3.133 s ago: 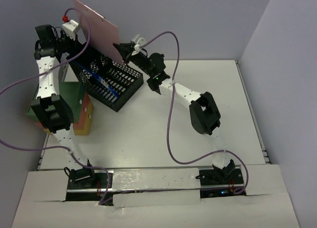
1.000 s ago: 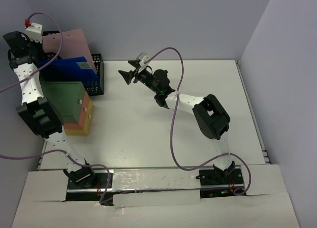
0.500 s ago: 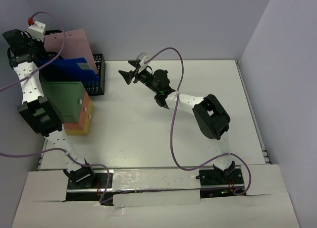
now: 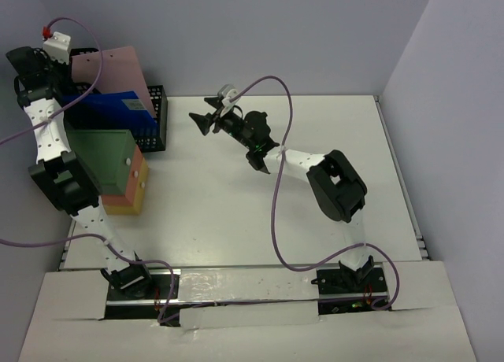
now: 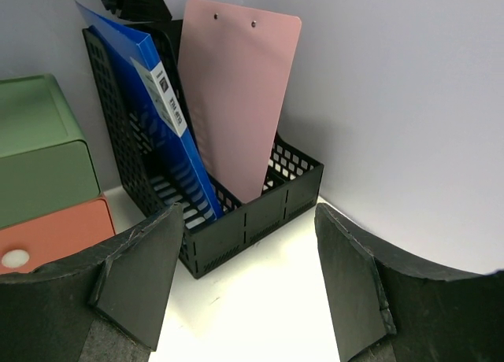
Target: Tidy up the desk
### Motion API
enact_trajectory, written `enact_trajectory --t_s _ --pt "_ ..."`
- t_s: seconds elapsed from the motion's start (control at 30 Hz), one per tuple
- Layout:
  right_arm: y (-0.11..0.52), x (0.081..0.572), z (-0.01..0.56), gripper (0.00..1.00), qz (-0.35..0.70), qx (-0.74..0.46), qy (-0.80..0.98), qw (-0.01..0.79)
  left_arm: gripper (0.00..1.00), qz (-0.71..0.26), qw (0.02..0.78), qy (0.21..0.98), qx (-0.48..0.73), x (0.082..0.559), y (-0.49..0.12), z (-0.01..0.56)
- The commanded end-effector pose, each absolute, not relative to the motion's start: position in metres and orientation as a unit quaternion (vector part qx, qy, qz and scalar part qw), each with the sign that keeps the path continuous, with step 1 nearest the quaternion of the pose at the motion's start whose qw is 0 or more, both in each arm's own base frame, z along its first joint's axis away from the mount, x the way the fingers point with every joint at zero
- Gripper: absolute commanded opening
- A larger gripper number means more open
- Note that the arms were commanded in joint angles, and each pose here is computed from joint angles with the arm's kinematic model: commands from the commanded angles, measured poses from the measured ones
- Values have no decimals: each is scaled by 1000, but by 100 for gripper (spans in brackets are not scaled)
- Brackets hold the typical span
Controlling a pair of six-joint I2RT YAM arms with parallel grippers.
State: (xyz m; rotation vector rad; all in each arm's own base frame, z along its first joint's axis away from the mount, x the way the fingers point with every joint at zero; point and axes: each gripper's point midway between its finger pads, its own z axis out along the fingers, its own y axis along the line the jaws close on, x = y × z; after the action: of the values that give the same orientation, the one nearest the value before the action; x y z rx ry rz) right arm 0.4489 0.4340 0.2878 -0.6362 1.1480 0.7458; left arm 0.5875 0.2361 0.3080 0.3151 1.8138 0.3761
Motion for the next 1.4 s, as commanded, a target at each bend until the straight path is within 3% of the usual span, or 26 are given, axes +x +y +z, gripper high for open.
enact_trajectory --t_s 0.0,0.2,0.43,0.67,0.8,1.0,1.23,1.37 --pt "419 438 339 74 346 -270 481 759 46 185 646 730 122 575 229 380" --pt "413 429 349 74 353 -269 477 758 47 185 671 710 111 560 220 419" --pt "380 415 358 75 330 -246 527 744 61 175 717 674 48 517 199 498" --pt "293 392 357 85 239 -145 653 704 63 105 707 691 105 461 108 517" --pt "226 363 329 85 163 -81 738 650 64 48 653 725 216 420 16 480" --pt "159 304 274 86 110 -35 805 581 71 -34 590 764 260 336 -46 396" --pt "114 247 229 86 109 40 851 513 74 -53 570 769 284 247 -55 335" --pt "108 228 238 86 146 55 836 526 75 15 556 777 297 205 -33 291"
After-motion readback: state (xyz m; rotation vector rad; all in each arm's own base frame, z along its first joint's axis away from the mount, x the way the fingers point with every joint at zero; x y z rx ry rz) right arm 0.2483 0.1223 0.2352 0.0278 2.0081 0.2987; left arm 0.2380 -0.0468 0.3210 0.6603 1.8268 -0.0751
